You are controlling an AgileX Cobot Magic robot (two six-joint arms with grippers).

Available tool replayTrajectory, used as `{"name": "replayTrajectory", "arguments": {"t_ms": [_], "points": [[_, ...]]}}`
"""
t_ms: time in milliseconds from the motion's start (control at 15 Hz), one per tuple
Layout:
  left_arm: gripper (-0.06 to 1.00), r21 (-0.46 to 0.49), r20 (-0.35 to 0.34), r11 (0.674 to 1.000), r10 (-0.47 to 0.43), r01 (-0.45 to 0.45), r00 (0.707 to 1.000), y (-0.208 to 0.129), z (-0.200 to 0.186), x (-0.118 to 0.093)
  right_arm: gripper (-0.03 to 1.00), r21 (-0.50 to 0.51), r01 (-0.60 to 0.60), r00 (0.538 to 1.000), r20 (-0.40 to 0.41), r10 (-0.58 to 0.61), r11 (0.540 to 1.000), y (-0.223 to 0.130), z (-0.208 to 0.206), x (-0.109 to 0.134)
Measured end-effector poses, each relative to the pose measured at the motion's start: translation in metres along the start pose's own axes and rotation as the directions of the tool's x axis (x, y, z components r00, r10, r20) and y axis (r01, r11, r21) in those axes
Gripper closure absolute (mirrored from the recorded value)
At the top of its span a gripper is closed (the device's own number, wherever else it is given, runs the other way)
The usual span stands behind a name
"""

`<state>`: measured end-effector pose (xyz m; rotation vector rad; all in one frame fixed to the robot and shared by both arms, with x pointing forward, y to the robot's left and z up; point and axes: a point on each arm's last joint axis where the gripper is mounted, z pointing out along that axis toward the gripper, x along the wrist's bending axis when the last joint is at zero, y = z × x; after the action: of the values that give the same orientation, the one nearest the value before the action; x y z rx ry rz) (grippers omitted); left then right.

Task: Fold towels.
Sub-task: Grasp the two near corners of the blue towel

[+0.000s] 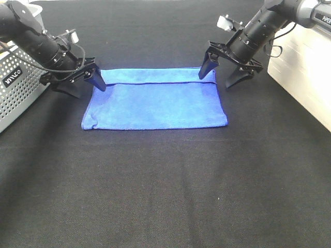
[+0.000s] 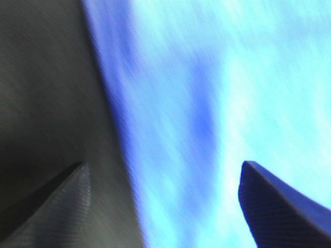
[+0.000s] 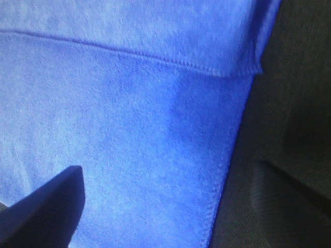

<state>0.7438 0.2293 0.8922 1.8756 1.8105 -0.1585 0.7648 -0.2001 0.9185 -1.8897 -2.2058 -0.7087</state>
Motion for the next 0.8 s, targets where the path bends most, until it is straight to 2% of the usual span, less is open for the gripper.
{"name": "replayTrajectory", "arguments": {"t_ms": [67, 200, 333, 467, 600, 800], "points": [[0.19, 0.000, 0.000, 1.000, 0.000, 0.000, 1.000, 0.000, 0.000, 0.000, 0.15, 0.000, 0.000, 1.000, 0.000, 0.000, 1.000, 0.000, 0.000, 0.000], [0.19, 0.036, 0.047, 0.998, -0.051, 0.049, 0.998, -0.011, -0.008, -0.007, 0.15, 0.004, -0.027, 1.000, 0.000, 0.027, 1.000, -0.001, -0.003, 0.001], [0.19, 0.027, 0.013, 0.995, -0.094, 0.094, 0.995, -0.038, -0.013, -0.005, 0.19, 0.049, -0.058, 0.998, 0.004, 0.057, 0.997, -0.012, -0.005, 0.002], [0.19, -0.023, -0.024, 0.992, -0.125, 0.124, 0.992, -0.062, -0.024, -0.004, 0.21, 0.124, -0.069, 0.997, 0.030, 0.066, 0.990, -0.032, -0.008, 0.001], [0.19, -0.013, -0.028, 0.989, -0.146, 0.146, 0.989, -0.075, -0.025, -0.002, 0.21, 0.203, -0.103, 0.994, 0.051, 0.094, 0.974, -0.062, -0.009, 0.000], [0.19, 0.020, -0.013, 0.989, -0.149, 0.150, 0.989, -0.079, -0.022, -0.005, 0.21, 0.106, -0.128, 0.991, 0.063, 0.122, 0.986, -0.082, -0.011, -0.001]]}}
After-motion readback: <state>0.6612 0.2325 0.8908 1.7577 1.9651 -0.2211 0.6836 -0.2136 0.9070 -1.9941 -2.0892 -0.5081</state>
